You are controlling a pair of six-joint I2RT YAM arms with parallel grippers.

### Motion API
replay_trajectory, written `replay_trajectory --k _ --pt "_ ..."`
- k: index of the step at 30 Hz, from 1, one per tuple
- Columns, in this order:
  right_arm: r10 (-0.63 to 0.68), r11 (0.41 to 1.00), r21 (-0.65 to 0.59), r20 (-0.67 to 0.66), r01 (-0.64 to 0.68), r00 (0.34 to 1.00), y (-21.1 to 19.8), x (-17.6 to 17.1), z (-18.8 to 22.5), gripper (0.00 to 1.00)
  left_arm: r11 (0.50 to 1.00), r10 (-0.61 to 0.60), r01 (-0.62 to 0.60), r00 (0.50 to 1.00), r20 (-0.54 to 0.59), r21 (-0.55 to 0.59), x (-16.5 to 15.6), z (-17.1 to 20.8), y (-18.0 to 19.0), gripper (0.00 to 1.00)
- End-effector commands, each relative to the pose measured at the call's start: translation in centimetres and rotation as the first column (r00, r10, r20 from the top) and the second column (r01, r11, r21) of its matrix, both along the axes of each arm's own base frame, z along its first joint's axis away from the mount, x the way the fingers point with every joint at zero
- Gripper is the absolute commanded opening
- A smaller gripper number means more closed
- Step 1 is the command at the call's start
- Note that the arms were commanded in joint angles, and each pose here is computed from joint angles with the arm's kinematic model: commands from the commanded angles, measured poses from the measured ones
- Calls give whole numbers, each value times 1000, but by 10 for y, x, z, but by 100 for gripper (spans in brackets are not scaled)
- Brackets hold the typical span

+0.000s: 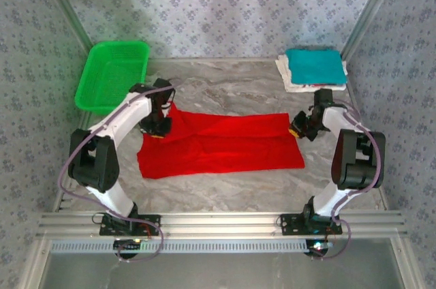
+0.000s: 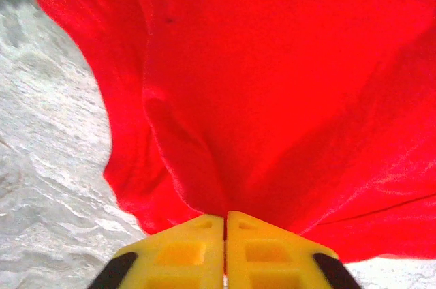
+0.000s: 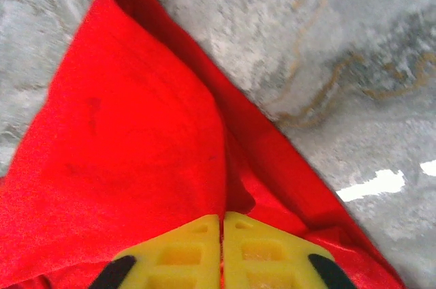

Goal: Fold and stack the t-shirts

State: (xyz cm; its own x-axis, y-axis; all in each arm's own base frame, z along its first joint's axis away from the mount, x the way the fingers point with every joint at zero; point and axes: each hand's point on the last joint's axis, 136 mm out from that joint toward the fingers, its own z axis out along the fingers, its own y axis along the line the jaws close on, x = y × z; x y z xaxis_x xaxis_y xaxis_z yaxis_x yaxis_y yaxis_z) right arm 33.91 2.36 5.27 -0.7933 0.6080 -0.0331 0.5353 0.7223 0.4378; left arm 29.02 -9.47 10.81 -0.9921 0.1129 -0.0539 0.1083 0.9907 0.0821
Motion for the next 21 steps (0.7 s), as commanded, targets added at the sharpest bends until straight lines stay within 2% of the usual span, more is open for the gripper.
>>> replay_trajectory --k 1,2,3,5,7,10,12,15,18,21 --pt "-1 999 -36 -74 -2 997 -7 -26 -7 28 1000 -1 0 1000 -31 -26 -22 3 0 28" --pt "2 999 -35 -83 -5 997 -7 -29 -8 21 1000 1 -2 999 -42 -26 -26 1 1 23" --pt "-1 999 -40 -94 -3 996 -9 -32 -8 21 1000 6 -7 999 -44 -28 -28 0 1 25" --pt "-11 998 -68 -79 5 997 -16 -32 0 29 999 10 -11 1000 -29 -45 -29 4 0 39" --pt "-15 993 -114 -24 12 1000 -21 -23 15 29 998 18 -17 1000 16 -57 -24 13 0 38" --pt "46 989 -141 96 -32 994 -8 -1 45 28 993 53 -39 991 120 -111 -7 28 -1 38" --pt "116 982 -164 154 -90 981 11 14 57 20 979 110 -82 983 148 -186 5 29 0 39" --pt "201 974 -132 148 -182 968 38 27 49 2 957 196 -155 969 151 -246 21 18 7 39" --pt "215 975 -84 158 -204 964 57 37 38 0 952 231 -195 963 139 -234 29 4 14 45" --pt "227 973 -75 158 -218 961 66 41 30 0 942 276 -242 953 126 -231 33 -7 24 46"
